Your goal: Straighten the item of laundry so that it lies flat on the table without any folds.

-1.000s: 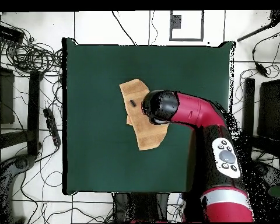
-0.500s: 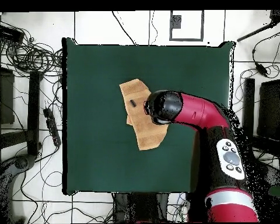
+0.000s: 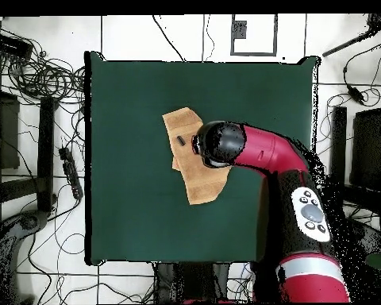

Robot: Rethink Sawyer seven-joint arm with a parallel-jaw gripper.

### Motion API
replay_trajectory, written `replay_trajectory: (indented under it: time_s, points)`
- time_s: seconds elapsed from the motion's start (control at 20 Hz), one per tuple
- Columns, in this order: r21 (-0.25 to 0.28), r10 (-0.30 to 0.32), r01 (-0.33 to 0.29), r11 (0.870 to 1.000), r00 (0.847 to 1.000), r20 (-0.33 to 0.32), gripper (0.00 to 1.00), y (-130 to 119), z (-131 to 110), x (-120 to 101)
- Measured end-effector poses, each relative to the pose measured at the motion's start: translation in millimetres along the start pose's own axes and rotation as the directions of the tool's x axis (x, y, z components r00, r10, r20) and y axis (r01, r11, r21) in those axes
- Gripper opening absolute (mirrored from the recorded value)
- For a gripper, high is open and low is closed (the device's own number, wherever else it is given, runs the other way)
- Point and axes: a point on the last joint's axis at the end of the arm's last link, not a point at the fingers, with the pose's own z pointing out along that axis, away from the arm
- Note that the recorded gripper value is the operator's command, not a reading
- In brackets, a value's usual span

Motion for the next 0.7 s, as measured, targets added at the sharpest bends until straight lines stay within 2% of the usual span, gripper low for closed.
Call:
replay_trajectory:
  time_s: [0.2, 0.45, 0.5, 0.7]
  points:
    - [0.004, -0.023, 0.023, 1.000, 1.000, 0.013, 1.00, 14, 1, -3]
    - [0.014, -0.077, 0.077, 0.997, 0.997, 0.010, 1.00, 49, 2, -6]
    - [0.016, -0.097, 0.097, 0.995, 0.995, 0.011, 1.00, 63, 1, -7]
    - [0.013, -0.122, 0.122, 0.992, 0.992, 0.011, 1.00, 82, -3, -5]
